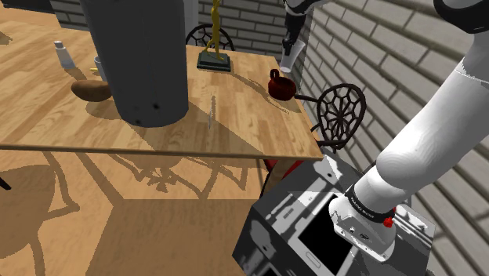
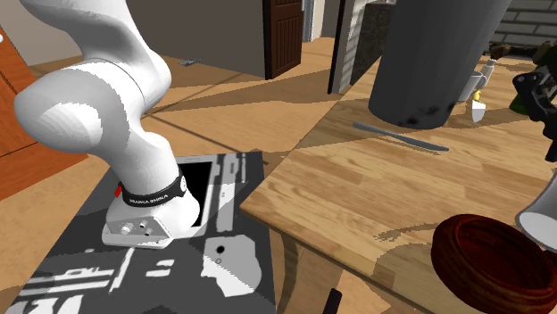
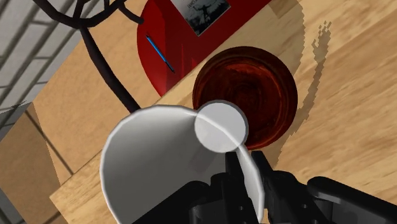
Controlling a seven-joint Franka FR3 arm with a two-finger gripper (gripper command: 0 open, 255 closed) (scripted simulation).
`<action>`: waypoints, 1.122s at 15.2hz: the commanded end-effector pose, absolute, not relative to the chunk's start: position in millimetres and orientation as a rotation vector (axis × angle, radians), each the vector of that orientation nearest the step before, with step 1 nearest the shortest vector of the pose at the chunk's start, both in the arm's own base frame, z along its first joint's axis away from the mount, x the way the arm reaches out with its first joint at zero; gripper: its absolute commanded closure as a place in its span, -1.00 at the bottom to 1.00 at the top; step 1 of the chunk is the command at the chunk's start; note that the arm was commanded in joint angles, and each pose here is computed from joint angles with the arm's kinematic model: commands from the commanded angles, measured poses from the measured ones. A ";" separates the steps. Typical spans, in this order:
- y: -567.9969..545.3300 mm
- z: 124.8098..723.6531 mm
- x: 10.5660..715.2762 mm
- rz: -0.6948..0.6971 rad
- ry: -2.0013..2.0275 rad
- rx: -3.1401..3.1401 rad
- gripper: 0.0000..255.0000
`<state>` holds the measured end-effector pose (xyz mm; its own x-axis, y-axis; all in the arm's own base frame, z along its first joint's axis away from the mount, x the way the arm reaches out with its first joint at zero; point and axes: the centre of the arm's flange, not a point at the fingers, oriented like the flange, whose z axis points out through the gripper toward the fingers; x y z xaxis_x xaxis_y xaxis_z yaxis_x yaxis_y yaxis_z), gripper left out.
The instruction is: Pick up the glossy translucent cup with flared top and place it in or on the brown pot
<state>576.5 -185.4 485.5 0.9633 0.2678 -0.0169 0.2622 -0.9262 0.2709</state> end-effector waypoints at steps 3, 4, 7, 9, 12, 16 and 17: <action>-185.9 464.5 576.4 0.031 0.391 2.840 1.00; -185.9 460.2 576.4 0.031 0.391 2.840 1.00; -185.9 460.2 576.4 0.031 0.391 2.840 1.00; -185.9 460.2 576.4 0.031 0.391 2.840 1.00; -185.9 460.2 576.4 0.031 0.391 2.840 1.00; -185.9 460.2 576.5 0.031 0.391 2.840 -1.00; -185.9 460.2 576.5 0.031 0.391 2.840 -1.00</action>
<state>576.5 -185.8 460.1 0.9633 0.2679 -0.0161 0.2621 -0.9262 0.2711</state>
